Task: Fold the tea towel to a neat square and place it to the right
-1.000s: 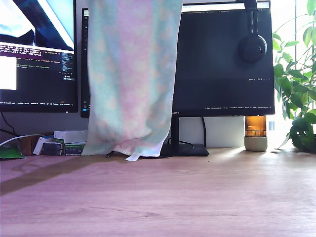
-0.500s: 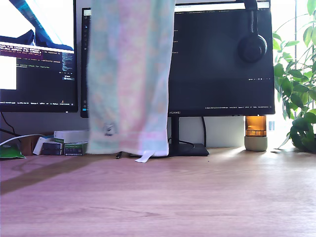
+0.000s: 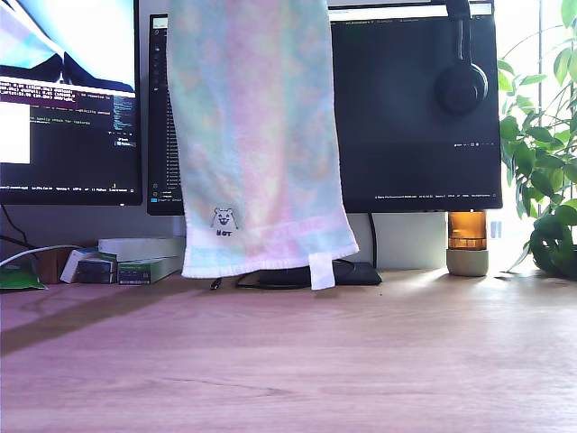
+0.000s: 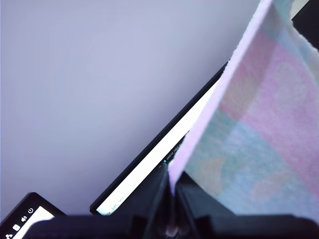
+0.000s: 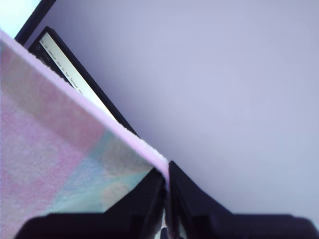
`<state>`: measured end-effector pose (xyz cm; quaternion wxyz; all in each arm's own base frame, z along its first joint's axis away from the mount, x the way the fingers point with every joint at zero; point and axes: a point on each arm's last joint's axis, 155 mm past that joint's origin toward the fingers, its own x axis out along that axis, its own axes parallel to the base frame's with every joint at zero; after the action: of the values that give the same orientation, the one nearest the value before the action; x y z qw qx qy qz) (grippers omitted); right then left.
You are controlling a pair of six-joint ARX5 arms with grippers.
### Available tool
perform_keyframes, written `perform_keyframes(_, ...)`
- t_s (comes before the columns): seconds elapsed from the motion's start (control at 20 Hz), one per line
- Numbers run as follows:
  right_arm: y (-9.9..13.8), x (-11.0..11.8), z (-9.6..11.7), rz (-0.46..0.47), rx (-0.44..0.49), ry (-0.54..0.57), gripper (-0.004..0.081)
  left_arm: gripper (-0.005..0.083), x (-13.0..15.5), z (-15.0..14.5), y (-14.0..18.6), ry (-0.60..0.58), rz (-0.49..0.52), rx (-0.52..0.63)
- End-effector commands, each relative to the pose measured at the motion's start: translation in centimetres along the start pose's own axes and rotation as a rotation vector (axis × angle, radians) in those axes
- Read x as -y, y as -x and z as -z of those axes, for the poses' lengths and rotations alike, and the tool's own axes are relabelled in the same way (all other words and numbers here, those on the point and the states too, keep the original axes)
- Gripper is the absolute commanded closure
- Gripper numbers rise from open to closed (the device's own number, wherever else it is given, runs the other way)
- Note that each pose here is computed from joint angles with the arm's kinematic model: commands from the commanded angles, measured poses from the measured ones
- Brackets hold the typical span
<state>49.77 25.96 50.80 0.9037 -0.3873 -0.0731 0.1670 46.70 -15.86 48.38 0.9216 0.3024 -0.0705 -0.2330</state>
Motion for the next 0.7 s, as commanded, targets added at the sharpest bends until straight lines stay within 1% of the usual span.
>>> perform_keyframes(0.0,0.5,2.7,0.7,0.062,-0.011,-0.008,0.0783,0.0795,-1.2,2.6,-0.9,0.013,-0.027,-0.050)
perform_keyframes(0.15,0.2,3.1,1.1,0.060,-0.001,-0.008,0.0783,0.0795,-1.3,3.6,-1.9,0.013,-0.030,-0.054)
perform_keyframes(0.25,-0.3,3.3,1.7,0.072,-0.005,-0.010,0.0783,0.0795,-2.3,3.2,-2.4,-0.008,-0.072,-0.021)
perform_keyframes(0.35,-0.9,3.4,1.6,0.091,0.011,-0.044,0.0783,0.0795,-3.1,2.2,-2.3,-0.022,-0.102,0.017)
perform_keyframes(0.45,-1.3,3.6,1.4,0.106,0.030,-0.066,0.0783,0.0795,-3.4,2.3,-2.3,-0.022,-0.118,0.010)
perform_keyframes(0.5,-1.4,3.2,1.6,0.099,0.018,-0.065,0.0783,0.0795,-3.1,2.8,-2.3,-0.016,-0.110,-0.010)
perform_keyframes(0.55,-1.4,2.4,2.3,0.068,-0.013,-0.067,0.0783,0.0795,-2.5,3.7,-2.3,0.000,-0.083,-0.045)
perform_keyframes(0.65,-1.3,-0.6,3.9,-0.038,-0.090,-0.087,0.0783,0.0795,-0.2,6.2,-2.2,0.049,0.007,-0.139)
